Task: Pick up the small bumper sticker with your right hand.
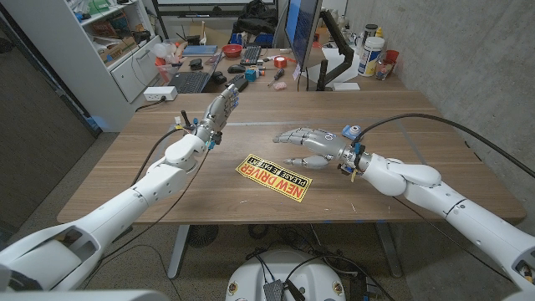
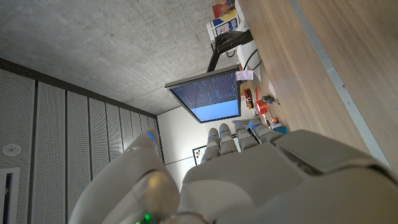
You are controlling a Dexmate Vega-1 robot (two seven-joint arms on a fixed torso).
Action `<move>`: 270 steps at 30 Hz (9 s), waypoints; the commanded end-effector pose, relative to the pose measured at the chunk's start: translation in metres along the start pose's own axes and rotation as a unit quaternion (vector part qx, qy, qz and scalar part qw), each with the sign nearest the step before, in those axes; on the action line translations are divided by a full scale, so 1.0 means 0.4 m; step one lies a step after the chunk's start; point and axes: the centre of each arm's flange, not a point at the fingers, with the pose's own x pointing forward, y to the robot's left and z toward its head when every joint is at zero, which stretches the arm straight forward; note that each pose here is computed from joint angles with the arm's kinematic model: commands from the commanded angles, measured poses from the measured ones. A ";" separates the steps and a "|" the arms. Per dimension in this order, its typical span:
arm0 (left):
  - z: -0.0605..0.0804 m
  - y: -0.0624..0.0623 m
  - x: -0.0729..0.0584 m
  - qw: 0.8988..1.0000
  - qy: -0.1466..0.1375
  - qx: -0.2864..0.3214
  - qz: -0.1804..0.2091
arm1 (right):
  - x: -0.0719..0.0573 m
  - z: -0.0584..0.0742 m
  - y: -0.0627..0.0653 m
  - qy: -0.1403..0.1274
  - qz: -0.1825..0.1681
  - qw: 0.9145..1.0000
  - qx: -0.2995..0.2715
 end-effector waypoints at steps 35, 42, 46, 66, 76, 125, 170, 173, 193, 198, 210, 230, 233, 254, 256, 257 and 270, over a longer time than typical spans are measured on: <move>0.017 -0.044 -0.005 1.000 -0.010 -0.001 -0.009 | 0.068 0.017 0.082 -0.024 0.083 0.995 -0.039; 0.012 -0.046 -0.007 1.000 -0.007 -0.002 -0.008 | 0.076 0.015 0.085 -0.031 0.092 0.994 -0.040; 0.009 -0.049 -0.007 1.000 -0.007 -0.003 -0.009 | 0.083 0.015 0.088 -0.036 0.102 0.993 -0.047; 0.002 -0.040 -0.012 1.000 -0.010 -0.009 -0.004 | 0.116 -0.008 0.113 -0.034 0.155 0.985 -0.073; 0.008 -0.041 -0.007 1.000 -0.015 -0.012 -0.004 | 0.133 -0.021 0.129 -0.034 0.176 0.980 -0.081; 0.014 -0.015 0.014 0.999 -0.029 -0.020 0.001 | 0.159 -0.086 0.203 -0.023 0.272 0.959 -0.075; 0.020 -0.014 0.007 0.999 -0.036 -0.025 -0.006 | 0.128 -0.083 0.218 -0.013 0.227 0.960 -0.161; 0.020 -0.015 0.007 0.999 -0.036 -0.024 -0.007 | 0.126 -0.081 0.218 -0.012 0.225 0.962 -0.155; 0.032 -0.035 0.016 0.999 -0.039 -0.018 -0.017 | 0.099 -0.064 0.191 -0.005 0.202 0.968 -0.149; 0.032 -0.037 0.015 0.999 -0.038 -0.017 -0.017 | 0.095 -0.061 0.176 -0.007 0.194 0.970 -0.149; 0.037 -0.042 0.016 0.999 -0.039 -0.015 -0.018 | 0.094 -0.055 0.140 -0.009 0.177 0.972 -0.153; 0.039 -0.041 0.020 0.999 -0.039 -0.016 -0.020 | 0.087 -0.034 0.082 -0.016 0.146 0.976 -0.162; 0.039 -0.042 0.019 0.999 -0.039 -0.016 -0.021 | 0.084 -0.030 0.074 -0.015 0.144 0.976 -0.164; 0.058 -0.058 0.027 0.998 -0.046 -0.013 -0.027 | 0.066 -0.012 0.016 -0.011 0.126 0.976 -0.178; 0.059 -0.058 0.027 0.998 -0.047 -0.011 -0.028 | 0.065 -0.011 0.013 -0.010 0.125 0.976 -0.178; 0.059 -0.059 0.028 0.998 -0.047 -0.012 -0.027 | 0.064 -0.011 0.011 -0.010 0.125 0.976 -0.179; 0.065 -0.061 0.031 0.998 -0.049 -0.011 -0.030 | 0.057 -0.005 -0.018 -0.014 0.121 0.974 -0.190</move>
